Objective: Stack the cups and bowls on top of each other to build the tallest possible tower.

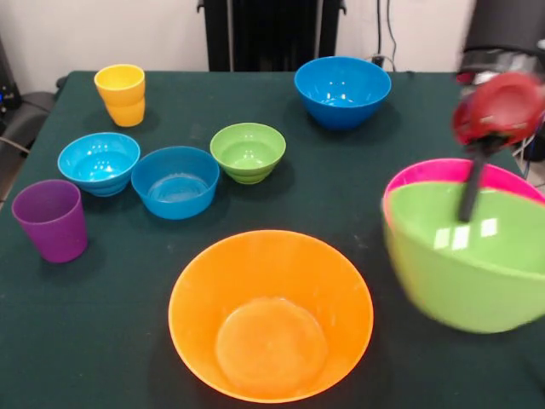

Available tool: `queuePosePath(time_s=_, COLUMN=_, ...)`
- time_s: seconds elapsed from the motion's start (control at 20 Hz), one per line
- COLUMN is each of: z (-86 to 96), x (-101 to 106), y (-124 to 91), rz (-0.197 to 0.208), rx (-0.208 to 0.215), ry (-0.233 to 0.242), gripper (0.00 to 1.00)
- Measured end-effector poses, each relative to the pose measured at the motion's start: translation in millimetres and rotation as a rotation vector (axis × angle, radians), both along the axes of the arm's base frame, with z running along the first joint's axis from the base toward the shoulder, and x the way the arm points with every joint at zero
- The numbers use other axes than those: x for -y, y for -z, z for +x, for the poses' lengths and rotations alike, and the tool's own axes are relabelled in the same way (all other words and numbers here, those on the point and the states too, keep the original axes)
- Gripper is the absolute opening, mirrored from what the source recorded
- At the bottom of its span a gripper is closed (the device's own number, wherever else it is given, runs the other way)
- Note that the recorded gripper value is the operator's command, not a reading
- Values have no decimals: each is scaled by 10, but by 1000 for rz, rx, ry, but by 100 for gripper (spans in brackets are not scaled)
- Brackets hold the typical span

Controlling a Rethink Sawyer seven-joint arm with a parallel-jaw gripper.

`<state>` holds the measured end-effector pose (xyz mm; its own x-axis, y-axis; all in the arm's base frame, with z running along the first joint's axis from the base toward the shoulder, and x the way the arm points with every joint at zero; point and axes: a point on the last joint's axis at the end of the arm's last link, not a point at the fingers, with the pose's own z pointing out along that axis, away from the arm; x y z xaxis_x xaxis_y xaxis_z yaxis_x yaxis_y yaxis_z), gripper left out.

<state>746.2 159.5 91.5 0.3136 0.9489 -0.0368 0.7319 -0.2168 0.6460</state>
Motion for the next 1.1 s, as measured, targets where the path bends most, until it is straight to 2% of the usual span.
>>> queuePosePath(time_s=0.1, z=-56, x=506, y=176, rz=46, rx=12, ry=25, gripper=0)
queuePosePath(time_s=0.15, z=-92, x=637, y=230, rz=58, rx=14, ry=32, gripper=0)
queuePosePath(time_s=0.25, z=-150, x=776, y=296, rz=76, rx=12, ry=41, gripper=0)
queuePosePath(time_s=0.3, z=-224, x=866, y=359, rz=98, rx=4, ry=48, gripper=0)
queuePosePath(time_s=0.45, z=-334, x=855, y=422, rz=142, rx=-16, ry=53, gripper=0)
queuePosePath(time_s=0.55, z=-397, x=749, y=436, rz=173, rx=-31, ry=48, gripper=0)
queuePosePath(time_s=0.8, z=-503, x=230, y=367, rz=229, rx=-44, ry=2, gripper=0)
queuePosePath(time_s=0.9, z=-519, x=-27, y=319, rz=245, rx=-40, ry=-13, gripper=0)
queuePosePath(time_s=1.0, z=-533, x=-369, y=244, rz=263, rx=-31, ry=-23, gripper=0)
queuePosePath(time_s=1.1, z=-554, x=-598, y=191, rz=274, rx=-25, ry=-27, gripper=0)
